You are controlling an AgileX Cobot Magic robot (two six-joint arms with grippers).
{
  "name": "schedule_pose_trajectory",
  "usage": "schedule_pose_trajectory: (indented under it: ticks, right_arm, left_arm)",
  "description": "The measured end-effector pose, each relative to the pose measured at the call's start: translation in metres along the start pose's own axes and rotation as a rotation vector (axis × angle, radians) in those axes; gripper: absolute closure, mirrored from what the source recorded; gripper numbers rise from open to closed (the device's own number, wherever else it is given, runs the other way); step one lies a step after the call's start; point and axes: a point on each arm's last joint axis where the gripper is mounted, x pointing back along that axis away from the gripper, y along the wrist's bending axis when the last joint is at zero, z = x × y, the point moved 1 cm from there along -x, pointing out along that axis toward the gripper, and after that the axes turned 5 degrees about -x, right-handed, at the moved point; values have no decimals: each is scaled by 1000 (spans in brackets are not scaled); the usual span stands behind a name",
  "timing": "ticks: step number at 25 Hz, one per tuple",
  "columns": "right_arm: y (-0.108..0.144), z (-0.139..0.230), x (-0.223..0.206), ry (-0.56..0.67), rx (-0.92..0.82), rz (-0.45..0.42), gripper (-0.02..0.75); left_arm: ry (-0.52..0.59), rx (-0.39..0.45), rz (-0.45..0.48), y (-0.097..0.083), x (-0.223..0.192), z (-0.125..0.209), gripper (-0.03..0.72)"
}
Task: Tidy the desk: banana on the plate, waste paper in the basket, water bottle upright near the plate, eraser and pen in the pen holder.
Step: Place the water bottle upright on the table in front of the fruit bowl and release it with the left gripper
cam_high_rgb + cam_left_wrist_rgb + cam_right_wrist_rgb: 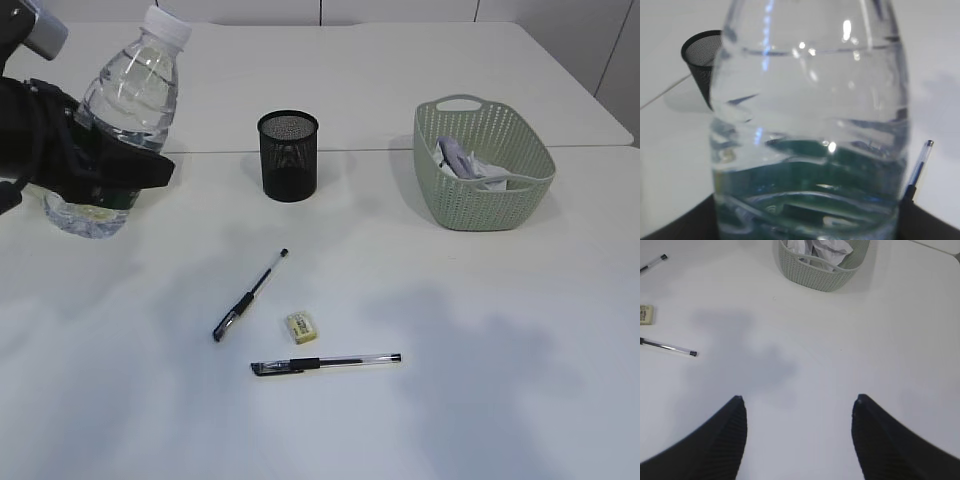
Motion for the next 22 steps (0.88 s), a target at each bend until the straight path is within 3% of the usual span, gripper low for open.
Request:
schedule_pose_trajectory:
  ticks: [10, 14, 17, 22]
  right_arm:
    - [0, 0, 0, 0, 2, 0, 247]
    - [0, 0, 0, 0, 2, 0, 247]
    - [0, 0, 0, 0, 2, 0, 247]
    - [0, 0, 0, 0, 7, 0, 247]
  left_arm:
    - [127, 123, -207, 21, 4, 11, 312]
    - [146, 203, -354, 35, 9, 14, 312]
    - [141, 199, -456, 44, 13, 14, 312]
    - [104, 260, -492, 47, 14, 11, 312]
